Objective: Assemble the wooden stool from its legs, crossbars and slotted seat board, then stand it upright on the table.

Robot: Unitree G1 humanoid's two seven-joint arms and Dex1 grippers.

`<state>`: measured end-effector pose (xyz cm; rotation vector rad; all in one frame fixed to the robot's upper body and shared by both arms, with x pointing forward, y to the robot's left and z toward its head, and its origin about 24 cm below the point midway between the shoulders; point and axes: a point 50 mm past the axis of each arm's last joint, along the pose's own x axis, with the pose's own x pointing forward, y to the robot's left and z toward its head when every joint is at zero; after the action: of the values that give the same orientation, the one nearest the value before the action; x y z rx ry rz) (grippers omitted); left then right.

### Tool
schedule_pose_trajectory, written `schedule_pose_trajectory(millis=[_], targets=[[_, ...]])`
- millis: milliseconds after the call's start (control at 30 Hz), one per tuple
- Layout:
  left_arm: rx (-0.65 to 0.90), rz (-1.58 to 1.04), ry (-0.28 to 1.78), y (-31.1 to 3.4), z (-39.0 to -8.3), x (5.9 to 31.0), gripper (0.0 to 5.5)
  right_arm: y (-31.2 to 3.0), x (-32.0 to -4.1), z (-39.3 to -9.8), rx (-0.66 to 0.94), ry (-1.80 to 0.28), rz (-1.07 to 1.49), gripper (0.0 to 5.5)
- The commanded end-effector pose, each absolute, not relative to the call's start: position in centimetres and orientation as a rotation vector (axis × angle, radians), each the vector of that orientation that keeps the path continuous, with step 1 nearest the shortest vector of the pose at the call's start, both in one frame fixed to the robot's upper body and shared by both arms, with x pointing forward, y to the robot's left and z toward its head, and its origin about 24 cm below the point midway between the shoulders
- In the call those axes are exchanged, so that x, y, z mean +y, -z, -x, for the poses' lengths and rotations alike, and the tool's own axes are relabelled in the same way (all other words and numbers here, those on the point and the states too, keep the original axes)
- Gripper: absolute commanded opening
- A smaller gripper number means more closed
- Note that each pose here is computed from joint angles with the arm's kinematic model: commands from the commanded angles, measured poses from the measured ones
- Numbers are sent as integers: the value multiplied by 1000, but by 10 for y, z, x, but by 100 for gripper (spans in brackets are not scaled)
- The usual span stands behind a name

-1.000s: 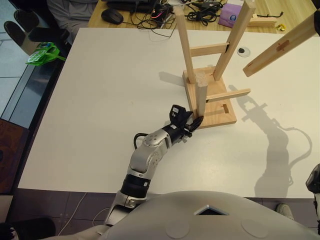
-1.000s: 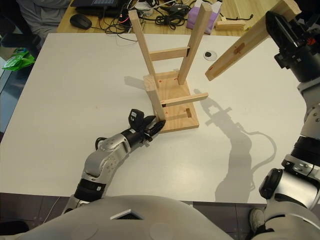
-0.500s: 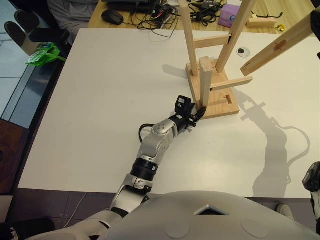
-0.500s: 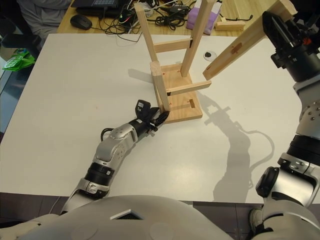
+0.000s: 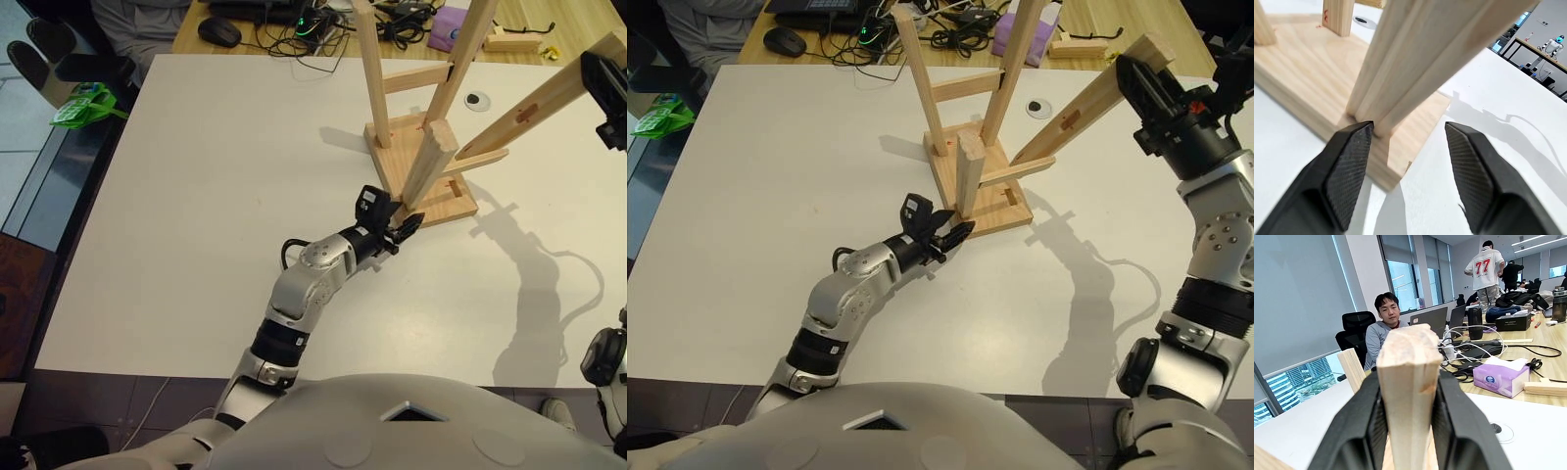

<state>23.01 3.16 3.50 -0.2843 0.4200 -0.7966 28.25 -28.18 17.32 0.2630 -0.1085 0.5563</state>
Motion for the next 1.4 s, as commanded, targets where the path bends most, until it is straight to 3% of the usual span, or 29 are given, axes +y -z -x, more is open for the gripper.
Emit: schedule_pose_trajectory(millis=[33,500,733,900,1400], targets=[[464,279,748,-30,-221,51,268,-177,-282,-279,-121,-550,-269,103],[497,272,694,-24,-212,64,268,-162,-286,-259,-42,-489,-289,103],[499,244,693,-24,-212,66,268,-122,-303,-246,25,-339,-345,103],[505,250,683,-23,-213,69,268,-137,-303,-249,-49,-313,-437,103],[484,254,687,-25,-215,67,268,-142,-302,-250,-46,-319,-553,102]])
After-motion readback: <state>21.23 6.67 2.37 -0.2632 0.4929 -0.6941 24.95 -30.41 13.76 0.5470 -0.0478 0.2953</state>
